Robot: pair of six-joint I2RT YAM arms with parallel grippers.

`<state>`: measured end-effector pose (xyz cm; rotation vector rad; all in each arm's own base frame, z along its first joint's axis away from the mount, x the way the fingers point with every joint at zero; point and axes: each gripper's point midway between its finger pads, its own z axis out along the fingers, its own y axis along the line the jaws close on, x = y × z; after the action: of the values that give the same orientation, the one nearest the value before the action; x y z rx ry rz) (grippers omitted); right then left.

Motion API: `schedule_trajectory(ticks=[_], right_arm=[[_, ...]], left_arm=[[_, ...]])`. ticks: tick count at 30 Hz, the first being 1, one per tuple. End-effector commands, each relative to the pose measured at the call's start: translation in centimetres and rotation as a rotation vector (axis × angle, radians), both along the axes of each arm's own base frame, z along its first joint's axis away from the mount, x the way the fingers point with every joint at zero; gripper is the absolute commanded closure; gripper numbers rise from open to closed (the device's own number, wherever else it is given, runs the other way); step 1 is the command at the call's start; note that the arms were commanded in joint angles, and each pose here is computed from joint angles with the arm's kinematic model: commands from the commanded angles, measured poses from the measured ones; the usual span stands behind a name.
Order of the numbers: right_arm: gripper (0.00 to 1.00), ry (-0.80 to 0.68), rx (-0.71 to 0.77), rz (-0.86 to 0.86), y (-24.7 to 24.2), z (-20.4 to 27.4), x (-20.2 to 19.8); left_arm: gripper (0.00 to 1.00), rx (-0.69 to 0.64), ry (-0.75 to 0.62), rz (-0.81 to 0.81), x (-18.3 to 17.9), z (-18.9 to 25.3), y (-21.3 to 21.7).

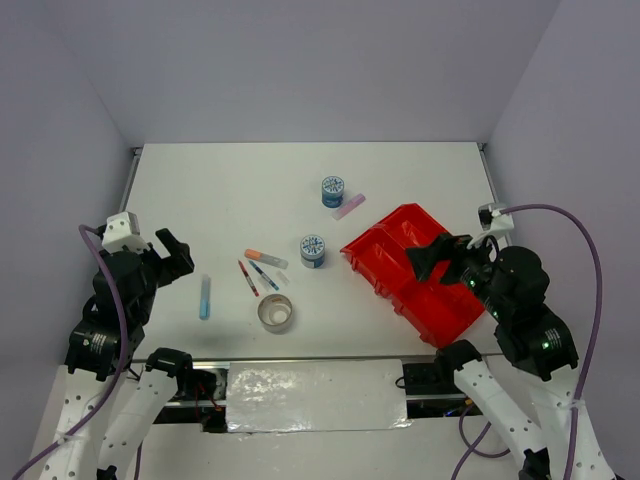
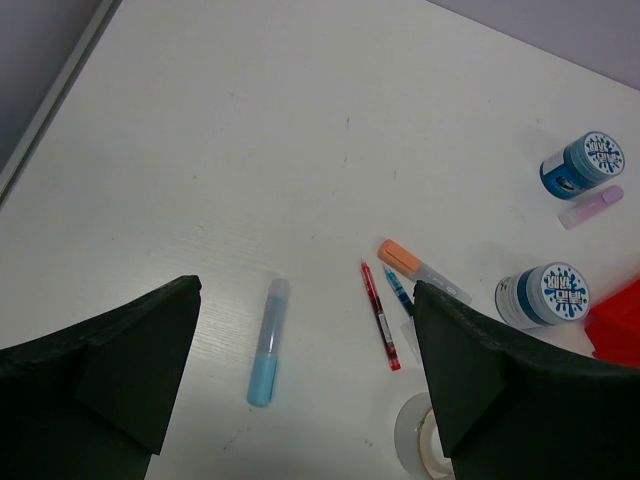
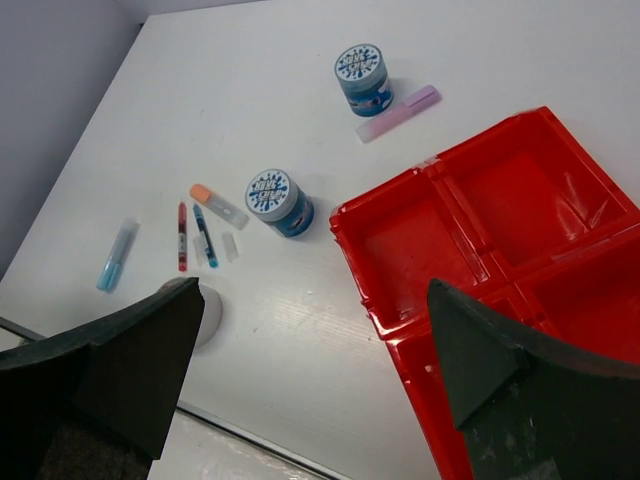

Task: Sort the stationery into containers
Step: Pick up the stationery from the center of the board.

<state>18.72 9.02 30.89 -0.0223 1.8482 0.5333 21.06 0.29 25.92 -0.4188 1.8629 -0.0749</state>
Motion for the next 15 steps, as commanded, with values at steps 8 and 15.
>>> schedule_trajectory(ticks=[8,15], right_arm=[[0.0,0.054,0.13,0.383,8.9,1.1,1.2],[0.0,0.244,-0.242,0.34,21.7,-8.0,0.7]], left_arm=[[0.01,0.004,-0.027,0.001,0.6,0.7,0.0],[0.01,0.007,-0.021,0.036,0.4,0.7,0.6]])
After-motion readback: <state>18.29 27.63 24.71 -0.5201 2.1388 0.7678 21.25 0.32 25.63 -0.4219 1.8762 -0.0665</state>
